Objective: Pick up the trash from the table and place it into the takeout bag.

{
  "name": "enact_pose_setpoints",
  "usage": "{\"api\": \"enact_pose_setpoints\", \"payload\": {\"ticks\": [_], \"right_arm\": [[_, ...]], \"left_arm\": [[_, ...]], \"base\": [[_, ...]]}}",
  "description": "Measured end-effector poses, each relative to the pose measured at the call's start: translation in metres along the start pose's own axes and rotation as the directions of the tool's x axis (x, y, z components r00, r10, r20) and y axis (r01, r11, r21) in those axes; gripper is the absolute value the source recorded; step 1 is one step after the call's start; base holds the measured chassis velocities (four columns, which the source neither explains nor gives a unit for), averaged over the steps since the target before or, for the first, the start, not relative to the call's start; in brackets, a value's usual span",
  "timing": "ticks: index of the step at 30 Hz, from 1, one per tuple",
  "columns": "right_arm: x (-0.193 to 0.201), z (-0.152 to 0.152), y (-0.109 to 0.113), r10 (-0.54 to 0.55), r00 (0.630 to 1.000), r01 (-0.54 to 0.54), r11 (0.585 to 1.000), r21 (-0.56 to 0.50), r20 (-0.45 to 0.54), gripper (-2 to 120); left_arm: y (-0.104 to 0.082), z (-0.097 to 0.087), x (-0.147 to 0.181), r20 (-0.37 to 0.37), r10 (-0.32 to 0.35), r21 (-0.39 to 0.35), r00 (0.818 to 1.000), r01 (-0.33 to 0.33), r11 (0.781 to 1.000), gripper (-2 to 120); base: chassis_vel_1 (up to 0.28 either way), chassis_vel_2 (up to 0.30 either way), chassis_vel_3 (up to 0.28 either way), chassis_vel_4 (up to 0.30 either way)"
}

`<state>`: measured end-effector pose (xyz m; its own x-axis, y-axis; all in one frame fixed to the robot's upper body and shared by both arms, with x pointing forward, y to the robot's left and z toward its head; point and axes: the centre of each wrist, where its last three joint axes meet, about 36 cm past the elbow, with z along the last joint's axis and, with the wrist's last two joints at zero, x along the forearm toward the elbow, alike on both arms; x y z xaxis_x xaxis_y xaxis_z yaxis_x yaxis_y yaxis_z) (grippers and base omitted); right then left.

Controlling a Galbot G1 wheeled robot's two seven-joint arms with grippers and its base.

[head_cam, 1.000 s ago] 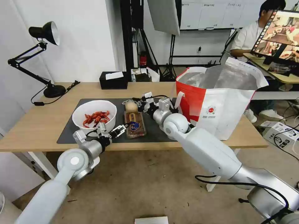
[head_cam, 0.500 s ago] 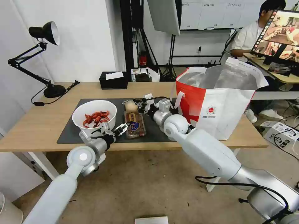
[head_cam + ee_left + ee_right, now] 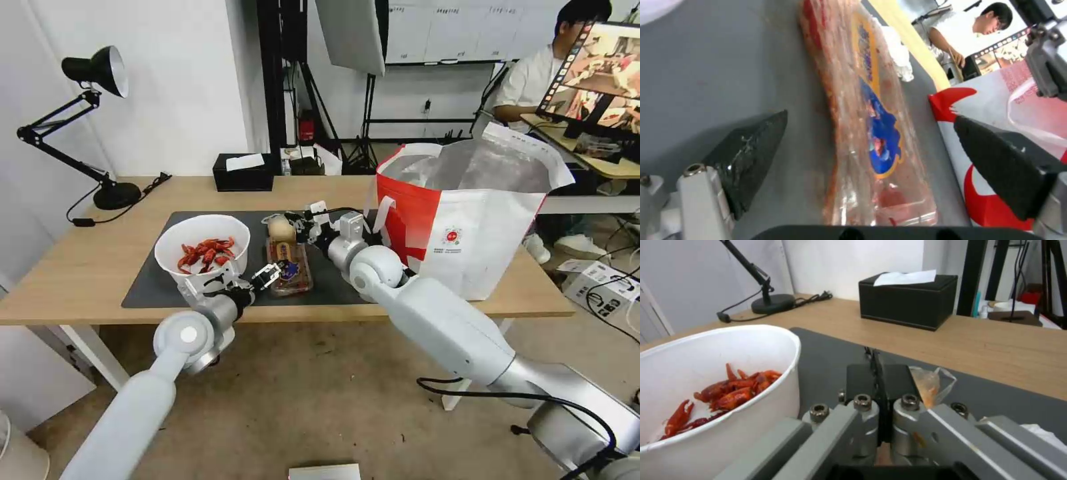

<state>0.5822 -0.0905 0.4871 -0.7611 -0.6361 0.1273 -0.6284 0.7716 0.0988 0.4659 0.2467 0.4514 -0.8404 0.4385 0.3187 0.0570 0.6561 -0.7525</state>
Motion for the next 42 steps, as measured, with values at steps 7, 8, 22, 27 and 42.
{"api": "enact_pose_setpoints", "payload": {"ticks": [7, 8, 22, 27, 42], "right_arm": [[-0.001, 0.003, -0.004, 0.010, 1.000, -0.010, 1.000, -0.003, -0.009, 0], [-0.002, 0.004, -0.006, 0.011, 1.000, -0.011, 1.000, -0.003, -0.012, 0], [-0.030, 0.018, -0.015, -0.067, 0.990, 0.070, 0.997, 0.021, -0.125, 0], [-0.050, 0.024, -0.019, -0.105, 0.978, 0.111, 0.993, 0.024, -0.182, 0], [-0.065, 0.030, -0.019, -0.102, 0.969, 0.115, 0.992, 0.045, -0.226, 0]], "left_arm": [[-0.004, -0.002, -0.002, -0.003, 0.013, 0.014, 1.000, -0.013, 1.000, 100], [-0.004, -0.001, -0.002, -0.004, 0.014, 0.015, 1.000, -0.014, 1.000, 100], [0.000, 0.002, 0.000, -0.008, 0.003, 0.018, 1.000, -0.003, 1.000, 93], [0.000, 0.000, 0.003, -0.005, 0.002, 0.011, 1.000, -0.002, 1.000, 91], [0.001, 0.000, 0.004, -0.005, 0.001, 0.008, 1.000, -0.001, 1.000, 72]], "base": [[0.000, 0.000, 0.000, 0.000], [0.000, 0.000, 0.000, 0.000], [0.000, 0.000, 0.000, 0.000], [0.000, 0.000, 0.000, 0.000], [0.000, 0.000, 0.000, 0.000]]}}
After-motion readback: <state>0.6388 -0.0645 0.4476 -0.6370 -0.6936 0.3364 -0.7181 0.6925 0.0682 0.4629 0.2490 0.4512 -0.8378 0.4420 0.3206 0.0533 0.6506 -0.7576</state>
